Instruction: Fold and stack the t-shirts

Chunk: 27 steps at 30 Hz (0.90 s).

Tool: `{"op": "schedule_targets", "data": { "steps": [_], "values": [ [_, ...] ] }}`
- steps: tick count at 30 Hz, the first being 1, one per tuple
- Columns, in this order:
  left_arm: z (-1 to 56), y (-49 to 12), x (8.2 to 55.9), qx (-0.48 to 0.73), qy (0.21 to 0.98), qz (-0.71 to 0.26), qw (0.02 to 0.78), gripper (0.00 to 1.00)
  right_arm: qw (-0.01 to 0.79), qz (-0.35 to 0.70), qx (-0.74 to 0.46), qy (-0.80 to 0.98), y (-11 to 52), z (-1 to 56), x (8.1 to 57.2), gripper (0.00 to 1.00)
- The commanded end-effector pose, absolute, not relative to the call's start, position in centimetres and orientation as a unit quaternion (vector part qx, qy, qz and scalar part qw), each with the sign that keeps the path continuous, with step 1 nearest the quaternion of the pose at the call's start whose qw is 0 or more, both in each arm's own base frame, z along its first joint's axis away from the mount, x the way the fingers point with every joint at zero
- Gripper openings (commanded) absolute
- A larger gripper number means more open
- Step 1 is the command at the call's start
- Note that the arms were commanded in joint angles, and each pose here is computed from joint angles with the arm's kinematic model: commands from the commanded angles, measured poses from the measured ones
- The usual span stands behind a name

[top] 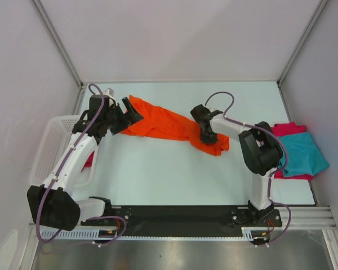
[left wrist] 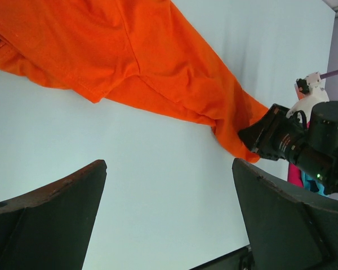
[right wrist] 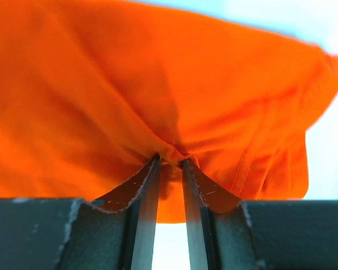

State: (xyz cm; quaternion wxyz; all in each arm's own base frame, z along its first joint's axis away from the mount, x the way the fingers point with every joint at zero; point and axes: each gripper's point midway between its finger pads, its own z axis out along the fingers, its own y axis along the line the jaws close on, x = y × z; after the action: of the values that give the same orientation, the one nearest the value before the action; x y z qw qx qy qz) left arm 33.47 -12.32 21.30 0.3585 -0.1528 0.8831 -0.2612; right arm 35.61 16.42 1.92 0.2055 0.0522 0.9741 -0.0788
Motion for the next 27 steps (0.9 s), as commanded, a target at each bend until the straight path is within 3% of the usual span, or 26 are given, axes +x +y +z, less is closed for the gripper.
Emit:
{"op": "schedule_targets", "data": {
  "steps": [1, 15, 25, 27],
  "values": [
    [23.1, -12.4, 32.5, -0.136, 0.872, -0.278, 0.379, 1.00, 0.095, -0.021, 0.022, 0.995, 20.7, -0.1, 28.0, 0.29],
    [23.3, -11.1, 30.6, -0.156, 0.865, -0.291, 0.378, 1.00, 0.007, 0.059, -0.065, 0.996, 28.7, 0.4, 14.8, 0.29],
    [22.4, -10.9, 30.7, -0.178, 0.866, -0.288, 0.368, 1.00, -0.029, 0.135, -0.110, 0.984, 32.5, 4.0, 8.6, 0.30],
    [22.4, -10.9, 30.7, -0.179, 0.866, -0.288, 0.368, 1.00, -0.006, 0.127, -0.111, 0.986, 32.8, 4.9, 9.4, 0.30]
  ]
}}
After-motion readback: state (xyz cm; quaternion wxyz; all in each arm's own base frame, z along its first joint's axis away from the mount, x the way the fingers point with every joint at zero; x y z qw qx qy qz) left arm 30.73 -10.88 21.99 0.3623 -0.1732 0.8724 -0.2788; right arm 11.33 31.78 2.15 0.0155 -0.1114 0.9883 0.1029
